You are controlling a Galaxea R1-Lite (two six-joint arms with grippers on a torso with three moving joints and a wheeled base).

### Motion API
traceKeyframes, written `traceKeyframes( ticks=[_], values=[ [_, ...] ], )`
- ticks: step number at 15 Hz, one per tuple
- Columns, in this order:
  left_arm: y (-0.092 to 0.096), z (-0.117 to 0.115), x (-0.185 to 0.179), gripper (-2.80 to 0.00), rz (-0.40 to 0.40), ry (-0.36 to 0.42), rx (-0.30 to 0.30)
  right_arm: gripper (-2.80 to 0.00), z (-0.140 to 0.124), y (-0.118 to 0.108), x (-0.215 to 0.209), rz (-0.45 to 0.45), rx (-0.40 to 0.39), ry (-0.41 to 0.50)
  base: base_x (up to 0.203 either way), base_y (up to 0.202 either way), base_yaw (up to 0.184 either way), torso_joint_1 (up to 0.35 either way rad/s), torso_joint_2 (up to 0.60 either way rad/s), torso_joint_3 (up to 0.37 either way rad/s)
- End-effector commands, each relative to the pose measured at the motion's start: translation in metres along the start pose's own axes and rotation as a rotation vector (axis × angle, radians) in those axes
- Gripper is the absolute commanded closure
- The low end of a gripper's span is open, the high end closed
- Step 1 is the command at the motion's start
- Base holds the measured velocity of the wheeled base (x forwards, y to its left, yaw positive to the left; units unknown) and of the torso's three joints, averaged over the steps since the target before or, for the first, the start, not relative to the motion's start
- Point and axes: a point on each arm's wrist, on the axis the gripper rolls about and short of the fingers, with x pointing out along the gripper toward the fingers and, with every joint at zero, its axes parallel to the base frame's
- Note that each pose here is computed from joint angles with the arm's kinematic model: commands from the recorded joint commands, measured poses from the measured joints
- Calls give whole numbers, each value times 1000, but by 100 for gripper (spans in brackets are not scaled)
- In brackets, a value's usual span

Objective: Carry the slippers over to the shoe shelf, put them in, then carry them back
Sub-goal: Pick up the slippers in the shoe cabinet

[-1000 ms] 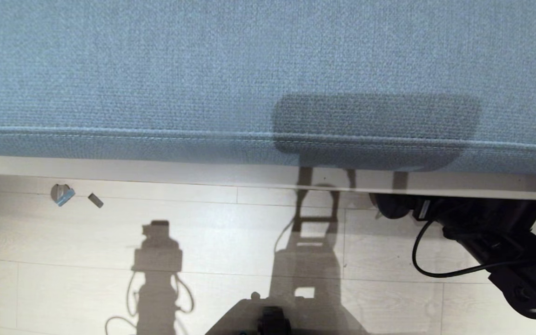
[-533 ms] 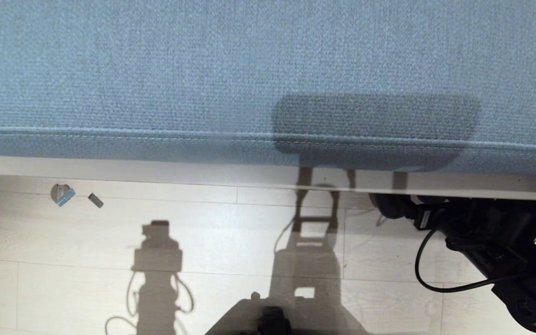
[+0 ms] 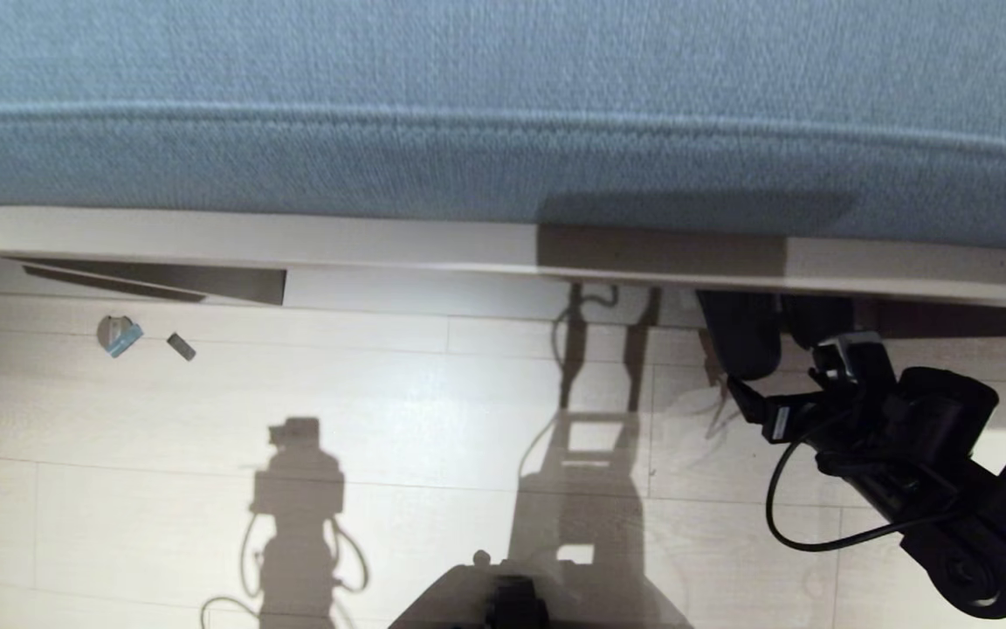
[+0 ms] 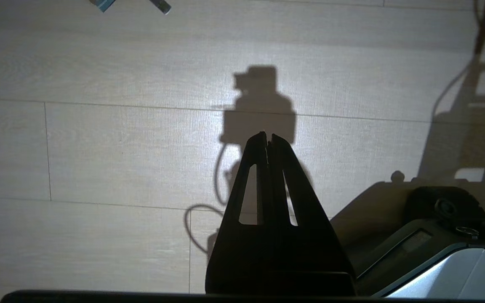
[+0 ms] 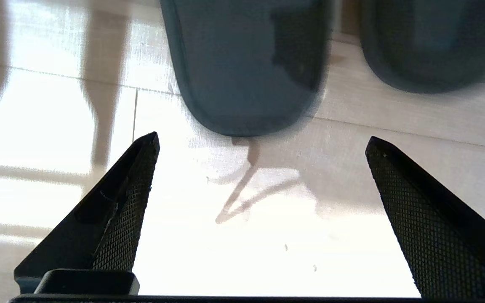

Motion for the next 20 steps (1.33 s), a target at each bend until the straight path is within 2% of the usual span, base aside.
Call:
traceKeyframes(
  ticks=[1, 12, 20],
  values=[
    [0, -2, 0, 0, -1, 6, 0, -280, 3, -1, 0, -6, -1, -21, -177, 0, -3, 17, 15, -7],
    [0, -2, 0, 0, -1, 6, 0, -280, 48, -11, 4, -85, -21, -200, -11, 0, 0, 0, 1, 1],
    [0, -2, 0, 0, -1, 6, 0, -280, 57, -23, 41, -131, -20, -278, 0, 0, 0, 0, 0, 0]
  ],
)
